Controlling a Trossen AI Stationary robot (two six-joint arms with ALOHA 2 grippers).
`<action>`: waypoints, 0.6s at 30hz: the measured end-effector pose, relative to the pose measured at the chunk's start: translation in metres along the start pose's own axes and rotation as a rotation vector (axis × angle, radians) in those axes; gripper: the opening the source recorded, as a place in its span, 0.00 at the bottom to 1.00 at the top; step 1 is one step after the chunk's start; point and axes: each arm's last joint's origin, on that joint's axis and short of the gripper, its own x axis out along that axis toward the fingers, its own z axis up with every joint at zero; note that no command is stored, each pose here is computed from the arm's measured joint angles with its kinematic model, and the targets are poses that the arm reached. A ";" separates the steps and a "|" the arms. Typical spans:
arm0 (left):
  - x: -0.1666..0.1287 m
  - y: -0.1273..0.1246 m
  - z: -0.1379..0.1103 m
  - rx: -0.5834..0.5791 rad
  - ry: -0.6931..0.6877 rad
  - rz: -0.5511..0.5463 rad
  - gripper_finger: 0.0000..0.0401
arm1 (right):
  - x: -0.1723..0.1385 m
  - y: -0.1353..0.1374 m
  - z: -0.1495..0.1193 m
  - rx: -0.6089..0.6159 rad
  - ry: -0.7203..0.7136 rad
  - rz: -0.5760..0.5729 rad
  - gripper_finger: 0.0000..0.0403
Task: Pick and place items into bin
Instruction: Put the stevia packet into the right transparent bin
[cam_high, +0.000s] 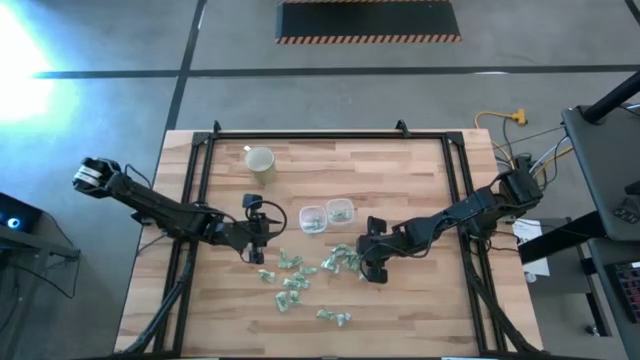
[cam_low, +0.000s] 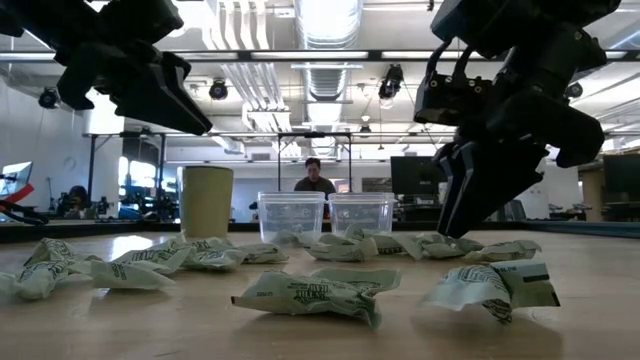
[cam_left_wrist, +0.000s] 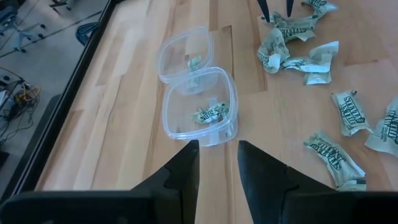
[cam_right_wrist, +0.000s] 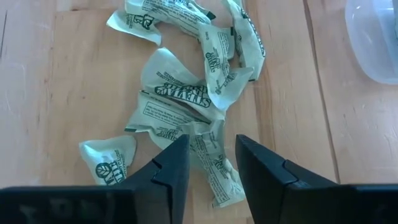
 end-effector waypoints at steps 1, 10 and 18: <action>0.000 0.000 0.000 -0.006 0.000 0.000 0.23 | 0.000 0.000 0.000 0.000 0.000 0.000 0.29; 0.000 0.000 0.000 -0.016 0.000 0.000 0.23 | 0.001 -0.002 -0.005 -0.001 0.014 -0.005 0.26; 0.000 0.000 0.000 -0.018 0.000 0.000 0.23 | 0.002 -0.003 -0.007 -0.002 0.013 -0.027 0.22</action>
